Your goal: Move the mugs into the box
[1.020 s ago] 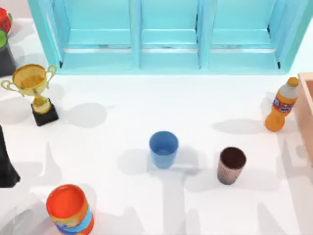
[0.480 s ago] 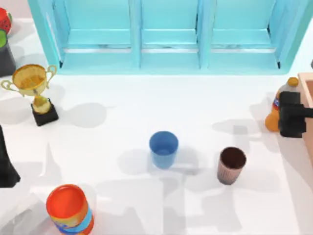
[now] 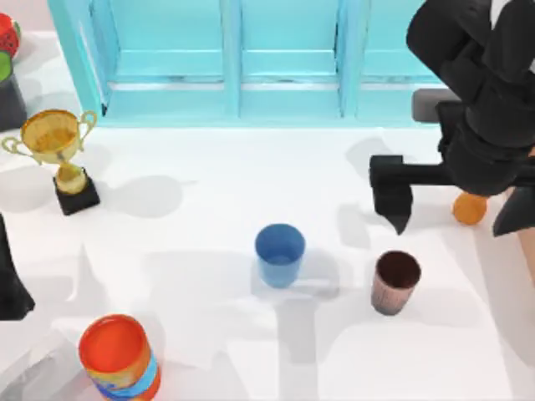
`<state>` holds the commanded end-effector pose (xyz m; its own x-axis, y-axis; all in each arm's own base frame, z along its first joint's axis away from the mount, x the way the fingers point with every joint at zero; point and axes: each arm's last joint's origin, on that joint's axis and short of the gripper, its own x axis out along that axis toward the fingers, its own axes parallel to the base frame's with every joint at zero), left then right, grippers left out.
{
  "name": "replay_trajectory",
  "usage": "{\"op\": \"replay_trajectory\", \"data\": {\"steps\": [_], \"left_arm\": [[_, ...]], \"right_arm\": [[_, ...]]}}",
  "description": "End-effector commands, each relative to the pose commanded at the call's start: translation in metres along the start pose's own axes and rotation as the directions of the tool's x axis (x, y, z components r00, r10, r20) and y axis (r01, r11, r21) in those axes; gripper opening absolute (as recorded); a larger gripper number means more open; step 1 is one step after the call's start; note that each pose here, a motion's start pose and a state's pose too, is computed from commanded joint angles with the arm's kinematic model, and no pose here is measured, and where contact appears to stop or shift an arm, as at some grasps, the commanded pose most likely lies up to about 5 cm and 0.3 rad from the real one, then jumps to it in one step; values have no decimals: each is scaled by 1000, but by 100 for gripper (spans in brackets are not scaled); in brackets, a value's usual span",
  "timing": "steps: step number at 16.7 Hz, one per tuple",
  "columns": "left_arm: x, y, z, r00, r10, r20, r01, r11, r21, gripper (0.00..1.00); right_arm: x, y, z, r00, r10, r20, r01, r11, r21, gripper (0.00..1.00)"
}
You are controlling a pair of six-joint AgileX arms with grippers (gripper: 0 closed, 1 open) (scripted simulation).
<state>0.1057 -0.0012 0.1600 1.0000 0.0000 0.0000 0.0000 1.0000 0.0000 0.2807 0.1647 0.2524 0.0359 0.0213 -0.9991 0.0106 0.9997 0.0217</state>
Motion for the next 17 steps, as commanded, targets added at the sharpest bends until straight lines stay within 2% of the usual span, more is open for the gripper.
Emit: {"op": "replay_trajectory", "data": {"steps": [3, 9, 17], "left_arm": [[0, 0, 0, 1000, 0, 0, 0, 1000, 0, 100], [0, 0, 0, 1000, 0, 0, 0, 1000, 0, 100], [0, 0, 0, 1000, 0, 0, 0, 1000, 0, 100]], "right_arm": [[4, 11, 6, 999, -21, -37, 21, 1000, -1, 100], [9, 11, 6, 999, -22, -38, 22, 1000, -1, 100], [83, 11, 6, 999, -20, -35, 20, 1000, -1, 100]]}}
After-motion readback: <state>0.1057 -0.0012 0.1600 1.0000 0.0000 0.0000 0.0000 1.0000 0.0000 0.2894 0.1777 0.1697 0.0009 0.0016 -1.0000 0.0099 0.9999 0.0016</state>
